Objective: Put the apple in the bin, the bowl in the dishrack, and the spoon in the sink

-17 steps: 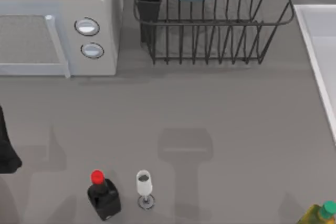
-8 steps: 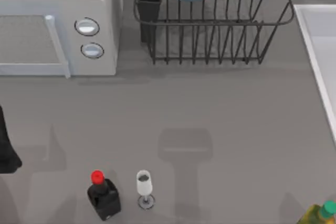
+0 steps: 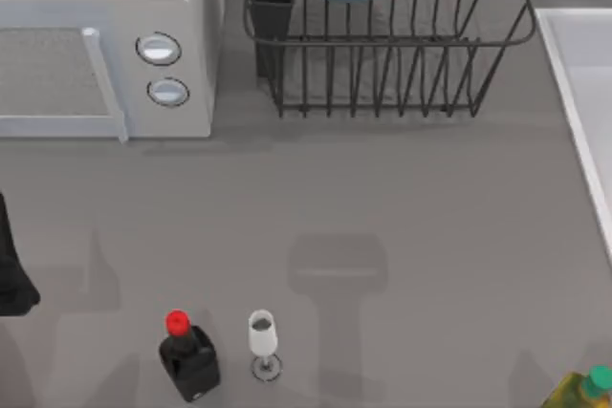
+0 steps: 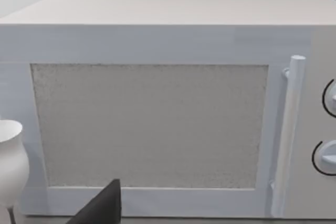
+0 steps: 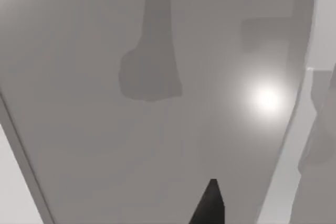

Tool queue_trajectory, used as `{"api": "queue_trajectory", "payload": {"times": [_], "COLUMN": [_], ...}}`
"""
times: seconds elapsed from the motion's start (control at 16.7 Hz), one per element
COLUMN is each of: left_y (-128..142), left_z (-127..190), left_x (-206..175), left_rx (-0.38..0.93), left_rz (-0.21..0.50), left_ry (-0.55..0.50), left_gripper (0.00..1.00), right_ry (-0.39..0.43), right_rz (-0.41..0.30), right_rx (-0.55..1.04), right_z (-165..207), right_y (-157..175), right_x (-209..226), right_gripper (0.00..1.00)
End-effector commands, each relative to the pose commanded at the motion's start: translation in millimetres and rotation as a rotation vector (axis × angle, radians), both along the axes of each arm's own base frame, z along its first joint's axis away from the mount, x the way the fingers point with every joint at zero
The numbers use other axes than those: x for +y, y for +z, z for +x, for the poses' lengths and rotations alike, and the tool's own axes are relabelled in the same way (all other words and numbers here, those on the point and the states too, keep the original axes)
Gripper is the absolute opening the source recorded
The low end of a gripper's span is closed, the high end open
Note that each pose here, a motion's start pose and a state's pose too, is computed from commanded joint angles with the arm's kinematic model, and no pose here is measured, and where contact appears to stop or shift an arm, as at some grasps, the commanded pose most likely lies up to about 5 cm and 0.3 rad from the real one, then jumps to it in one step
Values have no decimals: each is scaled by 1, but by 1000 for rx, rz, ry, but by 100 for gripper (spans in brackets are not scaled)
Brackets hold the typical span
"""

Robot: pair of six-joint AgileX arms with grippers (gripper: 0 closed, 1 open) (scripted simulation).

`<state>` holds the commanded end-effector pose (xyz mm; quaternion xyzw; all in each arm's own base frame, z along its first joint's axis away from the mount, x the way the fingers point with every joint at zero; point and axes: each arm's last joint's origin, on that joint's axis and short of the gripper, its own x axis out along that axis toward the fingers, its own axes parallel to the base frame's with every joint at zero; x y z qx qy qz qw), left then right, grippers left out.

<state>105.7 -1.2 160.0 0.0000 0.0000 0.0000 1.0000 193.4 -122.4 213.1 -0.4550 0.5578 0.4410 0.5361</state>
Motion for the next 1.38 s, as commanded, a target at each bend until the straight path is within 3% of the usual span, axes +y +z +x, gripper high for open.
{"api": "queue_trajectory", "payload": {"times": [0.36, 0.9, 1.14, 1.38], "left_y": [0, 0, 0, 0], "left_z": [0, 0, 0, 0], "left_x": [0, 0, 0, 0], "left_rx": [0, 0, 0, 0], "left_rz": [0, 0, 0, 0], "left_ry": [0, 0, 0, 0], "left_gripper": [100, 100, 100, 100], "right_ry": [12, 37, 29, 14], "right_rz": [25, 15, 0, -1], "right_rx": [43, 38, -6, -22], "right_z": [33, 197, 259, 292], "right_y": [8, 36, 29, 7], "right_x": [-9, -20, 3, 34], "right_gripper": [0, 0, 0, 0]}}
